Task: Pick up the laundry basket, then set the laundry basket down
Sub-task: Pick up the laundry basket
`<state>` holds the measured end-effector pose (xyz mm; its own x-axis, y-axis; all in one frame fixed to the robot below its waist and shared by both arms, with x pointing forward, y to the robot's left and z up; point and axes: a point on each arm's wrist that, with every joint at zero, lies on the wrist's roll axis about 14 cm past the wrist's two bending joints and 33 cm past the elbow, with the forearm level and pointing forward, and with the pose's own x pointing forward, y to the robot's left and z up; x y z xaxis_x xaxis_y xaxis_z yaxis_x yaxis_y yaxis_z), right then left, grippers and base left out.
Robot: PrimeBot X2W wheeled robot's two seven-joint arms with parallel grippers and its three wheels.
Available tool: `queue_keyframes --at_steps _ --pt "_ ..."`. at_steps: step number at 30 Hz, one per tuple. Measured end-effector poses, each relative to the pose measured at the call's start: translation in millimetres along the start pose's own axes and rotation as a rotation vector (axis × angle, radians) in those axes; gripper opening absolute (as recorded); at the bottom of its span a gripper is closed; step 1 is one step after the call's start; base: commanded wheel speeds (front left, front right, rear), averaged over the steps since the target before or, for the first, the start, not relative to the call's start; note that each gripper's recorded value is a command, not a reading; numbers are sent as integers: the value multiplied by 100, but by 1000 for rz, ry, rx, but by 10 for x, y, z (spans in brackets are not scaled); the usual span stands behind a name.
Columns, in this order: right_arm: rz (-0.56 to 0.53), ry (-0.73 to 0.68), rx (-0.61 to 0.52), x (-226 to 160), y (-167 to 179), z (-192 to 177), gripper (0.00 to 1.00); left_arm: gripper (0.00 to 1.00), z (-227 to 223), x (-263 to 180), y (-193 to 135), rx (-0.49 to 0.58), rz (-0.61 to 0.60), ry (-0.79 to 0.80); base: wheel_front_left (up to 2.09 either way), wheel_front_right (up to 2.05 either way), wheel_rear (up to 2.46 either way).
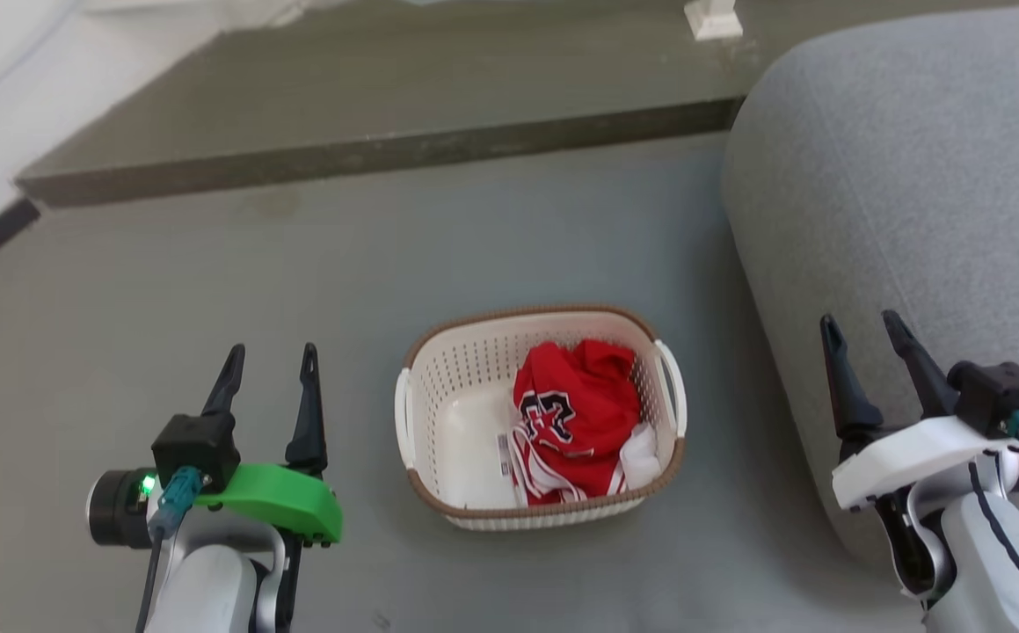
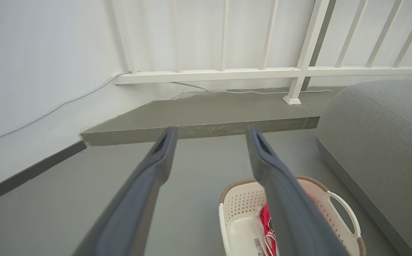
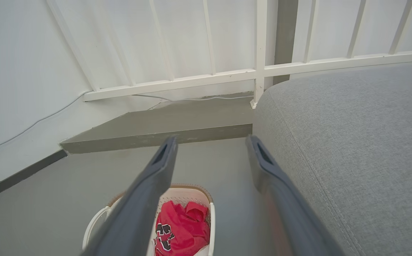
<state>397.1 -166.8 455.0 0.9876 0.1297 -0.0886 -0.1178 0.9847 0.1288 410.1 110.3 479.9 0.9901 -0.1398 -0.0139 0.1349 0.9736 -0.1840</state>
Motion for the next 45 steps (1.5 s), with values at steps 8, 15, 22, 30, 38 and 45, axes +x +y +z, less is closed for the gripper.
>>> queue_keyframes --at_steps 8,15,22,30,38,45 --pt "6 43 2 245 -51 -161 100 100 -189 227 7 -9 -6 43 0 0 0" --pt "-4 88 4 433 -159 -348 100 100 -367 433 33 -28 -4 77 0 0 0" --pt "8 117 6 631 -185 -499 100 100 -535 607 81 -35 7 106 0 0 0" --pt "27 139 20 940 -179 -693 100 100 -795 876 89 -41 -6 148 0 0 0" --pt "28 181 30 1241 -208 -963 100 100 -1098 1215 57 -37 -33 214 0 0 0" --pt "31 263 32 1420 -251 -1336 100 100 -1463 1464 38 -40 -58 302 0 0 0"
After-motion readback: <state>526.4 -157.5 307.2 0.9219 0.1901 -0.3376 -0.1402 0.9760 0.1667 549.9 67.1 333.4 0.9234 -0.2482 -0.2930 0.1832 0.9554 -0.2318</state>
